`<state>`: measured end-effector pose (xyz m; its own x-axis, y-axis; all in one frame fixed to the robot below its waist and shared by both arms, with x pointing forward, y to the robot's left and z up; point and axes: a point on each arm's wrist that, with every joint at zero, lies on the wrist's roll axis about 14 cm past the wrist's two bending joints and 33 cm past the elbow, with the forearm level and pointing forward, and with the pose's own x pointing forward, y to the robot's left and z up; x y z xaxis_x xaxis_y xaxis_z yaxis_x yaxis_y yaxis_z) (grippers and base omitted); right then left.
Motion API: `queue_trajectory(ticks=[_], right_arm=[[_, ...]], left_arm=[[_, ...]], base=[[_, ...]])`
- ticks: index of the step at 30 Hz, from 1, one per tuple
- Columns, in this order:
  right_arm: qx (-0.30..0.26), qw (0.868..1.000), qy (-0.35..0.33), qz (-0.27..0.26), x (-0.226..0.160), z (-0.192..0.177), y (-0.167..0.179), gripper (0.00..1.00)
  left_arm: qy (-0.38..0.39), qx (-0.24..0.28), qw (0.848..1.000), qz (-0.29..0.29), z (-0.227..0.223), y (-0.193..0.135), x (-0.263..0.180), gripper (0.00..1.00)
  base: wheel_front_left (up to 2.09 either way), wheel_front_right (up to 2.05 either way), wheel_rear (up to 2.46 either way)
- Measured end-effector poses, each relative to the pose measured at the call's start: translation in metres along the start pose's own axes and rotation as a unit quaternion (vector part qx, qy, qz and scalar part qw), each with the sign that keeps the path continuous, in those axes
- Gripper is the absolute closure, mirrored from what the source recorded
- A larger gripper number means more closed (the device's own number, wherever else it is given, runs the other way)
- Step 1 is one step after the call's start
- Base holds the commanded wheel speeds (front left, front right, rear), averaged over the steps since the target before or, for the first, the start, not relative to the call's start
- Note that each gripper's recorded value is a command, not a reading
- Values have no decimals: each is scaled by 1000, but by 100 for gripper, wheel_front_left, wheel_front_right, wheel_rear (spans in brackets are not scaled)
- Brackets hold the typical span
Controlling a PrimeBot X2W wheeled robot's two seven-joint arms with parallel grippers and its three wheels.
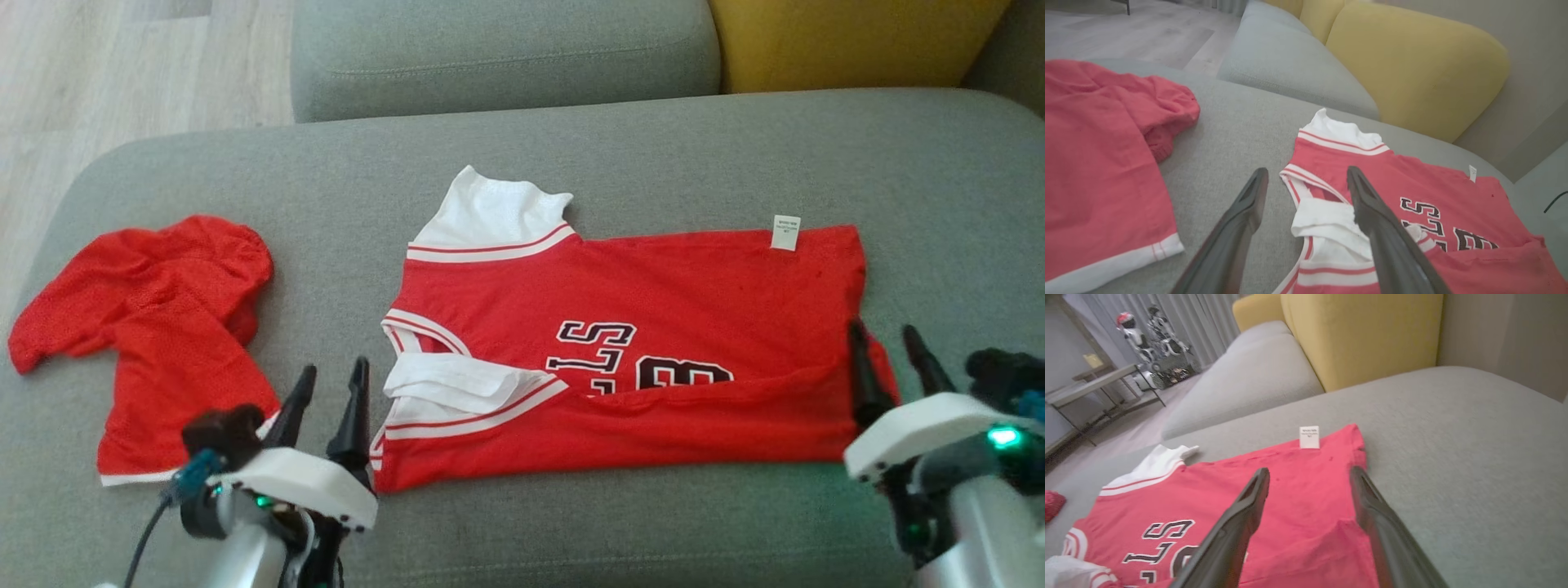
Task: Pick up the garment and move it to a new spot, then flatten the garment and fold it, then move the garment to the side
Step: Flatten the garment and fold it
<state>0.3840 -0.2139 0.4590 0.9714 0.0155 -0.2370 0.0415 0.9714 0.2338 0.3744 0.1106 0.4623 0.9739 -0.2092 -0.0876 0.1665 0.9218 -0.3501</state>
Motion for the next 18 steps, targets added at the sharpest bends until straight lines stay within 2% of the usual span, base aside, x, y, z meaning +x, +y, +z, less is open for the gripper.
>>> queue_trajectory(ticks=[8,14,18], right_arm=[[-28,999,-19,38,0,-7,28,0],[-53,997,-40,48,27,11,37,0],[-73,994,-51,60,47,24,48,0]], left_arm=[[-8,11,999,-33,10,-11,25,0],[32,74,993,-82,26,-14,82,0],[80,93,987,-102,28,-14,123,0]], base=[[0,0,0],[0,0,0],[0,0,0]])
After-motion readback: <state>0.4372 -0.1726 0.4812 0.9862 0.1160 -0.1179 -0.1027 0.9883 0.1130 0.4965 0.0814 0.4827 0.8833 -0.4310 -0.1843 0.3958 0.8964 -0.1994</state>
